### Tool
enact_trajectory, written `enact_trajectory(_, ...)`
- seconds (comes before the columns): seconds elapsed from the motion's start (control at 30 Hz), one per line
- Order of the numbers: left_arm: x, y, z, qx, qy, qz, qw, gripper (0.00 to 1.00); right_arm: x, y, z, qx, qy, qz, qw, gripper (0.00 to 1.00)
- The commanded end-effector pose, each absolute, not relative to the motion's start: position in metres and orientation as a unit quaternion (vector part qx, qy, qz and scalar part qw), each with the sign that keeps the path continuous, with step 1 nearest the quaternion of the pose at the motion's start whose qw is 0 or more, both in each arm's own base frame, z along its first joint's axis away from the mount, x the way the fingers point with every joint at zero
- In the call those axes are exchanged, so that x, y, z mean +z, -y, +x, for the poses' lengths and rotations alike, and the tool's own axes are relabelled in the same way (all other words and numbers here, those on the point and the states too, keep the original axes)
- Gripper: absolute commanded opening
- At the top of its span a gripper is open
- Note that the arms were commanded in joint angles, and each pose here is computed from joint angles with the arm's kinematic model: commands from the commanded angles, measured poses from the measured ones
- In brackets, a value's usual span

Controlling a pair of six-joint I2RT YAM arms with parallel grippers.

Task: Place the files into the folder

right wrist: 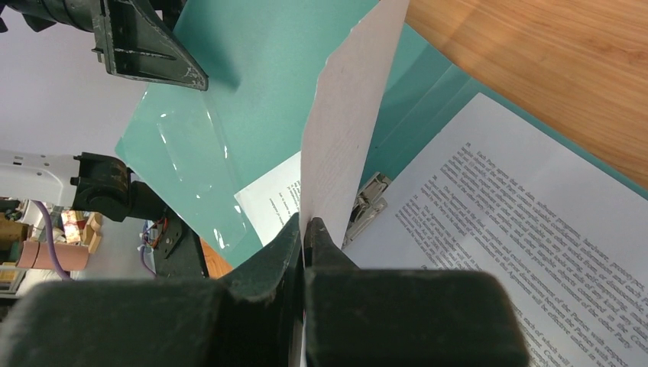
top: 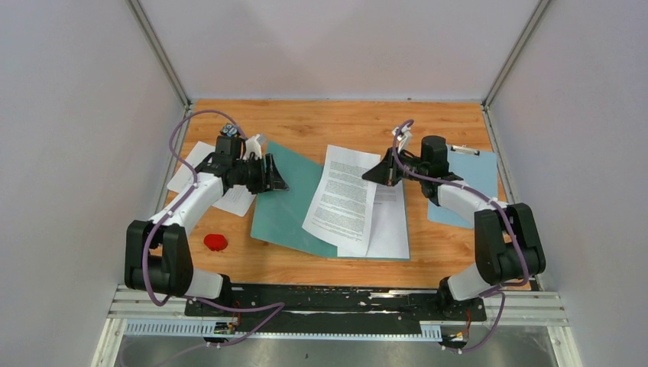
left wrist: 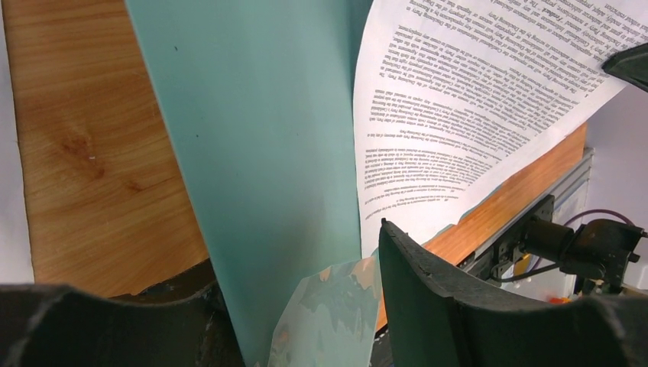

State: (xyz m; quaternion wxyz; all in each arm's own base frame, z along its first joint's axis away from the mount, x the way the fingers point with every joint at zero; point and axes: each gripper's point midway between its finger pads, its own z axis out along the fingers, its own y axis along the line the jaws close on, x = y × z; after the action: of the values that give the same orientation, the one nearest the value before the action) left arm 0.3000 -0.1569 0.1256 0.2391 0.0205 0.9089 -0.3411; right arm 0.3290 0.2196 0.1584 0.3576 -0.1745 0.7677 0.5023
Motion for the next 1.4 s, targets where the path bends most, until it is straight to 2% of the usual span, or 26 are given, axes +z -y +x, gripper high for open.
enact_trajectory(0.0, 0.15, 0.162, 0.309, -0.354, -0.894, 0.049, 0.271, 0.6, 0.168, -0.23, 0.331, 0.52, -0.746, -0.193, 0.369, 0.0)
enact_trajectory(0.13, 0.151, 0.165, 0.309, -0.362, -0.891, 0.049, 0.27, 0.6, 0.153, -0.23, 0.335, 0.517, -0.759, -0.174, 0.355, 0.03)
enact_trajectory(0.7, 0.145, 0.161, 0.31, -0.35, -0.897, 0.045, 0.267, 0.6, 0.148, -0.232, 0.336, 0.51, -0.768, -0.174, 0.347, 0.03)
enact_trajectory(0.77, 0.146, 0.166, 0.31, -0.365, -0.891, 0.043, 0.265, 0.6, 0.137, -0.231, 0.336, 0.503, -0.78, -0.161, 0.335, 0.07)
enact_trajectory(0.87, 0.145, 0.171, 0.309, -0.381, -0.887, 0.04, 0.258, 0.59, 0.118, -0.224, 0.34, 0.474, -0.809, -0.129, 0.322, 0.21)
enact_trajectory(0.93, 0.145, 0.17, 0.309, -0.379, -0.888, 0.039, 0.257, 0.58, 0.108, -0.219, 0.344, 0.455, -0.826, -0.109, 0.314, 0.26)
enact_trajectory(1.2, 0.135, 0.158, 0.309, -0.339, -0.905, 0.035, 0.254, 0.56, 0.066, -0.2, 0.335, 0.389, -0.883, -0.039, 0.259, 0.38)
enact_trajectory(1.37, 0.13, 0.155, 0.309, -0.327, -0.91, 0.031, 0.253, 0.55, 0.056, -0.201, 0.327, 0.381, -0.891, -0.02, 0.247, 0.39)
